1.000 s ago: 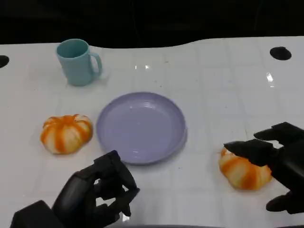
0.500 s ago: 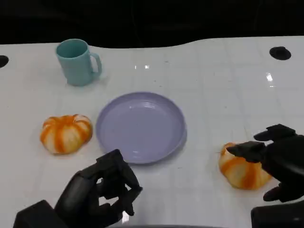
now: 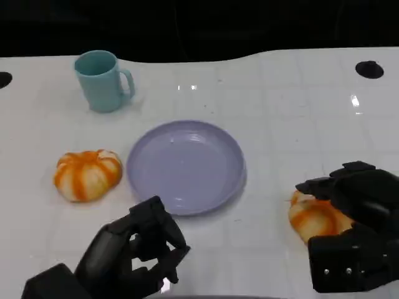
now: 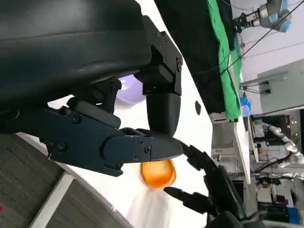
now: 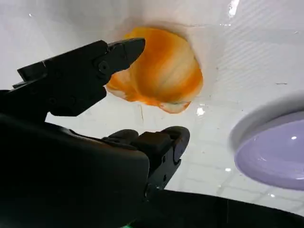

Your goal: Grasp the bread from the table and place it into the plate.

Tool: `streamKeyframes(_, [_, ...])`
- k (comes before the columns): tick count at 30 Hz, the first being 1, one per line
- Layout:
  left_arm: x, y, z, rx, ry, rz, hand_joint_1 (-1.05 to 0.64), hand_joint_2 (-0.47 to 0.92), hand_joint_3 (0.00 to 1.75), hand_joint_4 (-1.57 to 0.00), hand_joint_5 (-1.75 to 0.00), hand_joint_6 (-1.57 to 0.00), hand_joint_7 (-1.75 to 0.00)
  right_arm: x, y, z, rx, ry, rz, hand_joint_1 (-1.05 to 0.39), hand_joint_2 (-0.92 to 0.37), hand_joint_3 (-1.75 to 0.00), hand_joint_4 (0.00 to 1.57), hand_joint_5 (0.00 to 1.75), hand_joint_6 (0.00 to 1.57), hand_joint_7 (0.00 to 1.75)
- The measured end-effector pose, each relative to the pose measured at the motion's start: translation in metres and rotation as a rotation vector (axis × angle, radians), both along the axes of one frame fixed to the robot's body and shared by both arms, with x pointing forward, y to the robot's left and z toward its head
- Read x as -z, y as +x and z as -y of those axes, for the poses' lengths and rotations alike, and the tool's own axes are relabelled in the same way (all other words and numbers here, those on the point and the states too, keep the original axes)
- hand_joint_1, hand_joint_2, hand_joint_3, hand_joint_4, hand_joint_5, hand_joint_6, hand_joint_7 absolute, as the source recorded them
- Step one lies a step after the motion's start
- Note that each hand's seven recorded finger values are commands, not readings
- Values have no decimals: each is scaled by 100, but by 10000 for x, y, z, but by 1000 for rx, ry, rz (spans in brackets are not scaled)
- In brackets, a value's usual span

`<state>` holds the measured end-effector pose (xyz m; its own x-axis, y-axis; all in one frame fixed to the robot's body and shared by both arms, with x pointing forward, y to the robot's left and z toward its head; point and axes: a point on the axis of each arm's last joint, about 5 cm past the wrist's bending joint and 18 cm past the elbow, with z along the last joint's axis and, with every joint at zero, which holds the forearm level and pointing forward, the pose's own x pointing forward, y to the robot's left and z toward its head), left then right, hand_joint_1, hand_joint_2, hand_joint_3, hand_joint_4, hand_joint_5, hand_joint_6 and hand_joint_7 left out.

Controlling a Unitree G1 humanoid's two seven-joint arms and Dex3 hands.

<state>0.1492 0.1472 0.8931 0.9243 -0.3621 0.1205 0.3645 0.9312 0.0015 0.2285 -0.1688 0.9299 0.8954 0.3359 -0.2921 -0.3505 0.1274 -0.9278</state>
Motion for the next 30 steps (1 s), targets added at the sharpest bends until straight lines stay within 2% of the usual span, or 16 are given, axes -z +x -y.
streamKeyframes(4, [-3, -1, -1, 0, 1, 1, -57, 92, 43, -68, -175, -48, -173, 44, 51, -42, 22, 21, -34, -30, -83, -2, 24, 32, 43, 2])
streamKeyframes(11, [-29, -6, -1, 0, 0, 8, -58, 92, 43, -68, -175, -48, -173, 70, 159, -106, 67, 32, -90, -30, -92, -4, 44, 17, 64, 3])
streamKeyframes(19, [-40, -10, -1, 0, 6, 14, -58, 92, 42, -68, -175, -48, -172, 116, 309, -194, 80, -5, -127, -35, -92, -15, 58, 17, 83, 9])
streamKeyframes(23, [-47, -22, -2, -2, 5, 13, -60, 92, 41, -67, -175, -48, -171, 164, 392, -244, 102, -7, -122, -33, -92, -11, 75, 24, 95, 13])
streamKeyframes(28, [-50, -33, -3, -3, 5, 4, -59, 92, 42, -66, -175, -48, -170, 271, 468, -294, 158, 45, -79, -29, -92, -11, 87, 26, 105, 15])
streamKeyframes(29, [-54, -34, -3, -3, 5, 5, -59, 92, 42, -66, -175, -48, -170, 292, 483, -299, 171, 64, -67, -29, -92, -9, 95, 35, 108, 13])
streamKeyframes(30, [-57, -35, -3, -3, 5, 7, -59, 92, 42, -66, -175, -47, -169, 320, 497, -308, 179, 84, -42, -28, -92, -6, 93, 71, 113, 8])
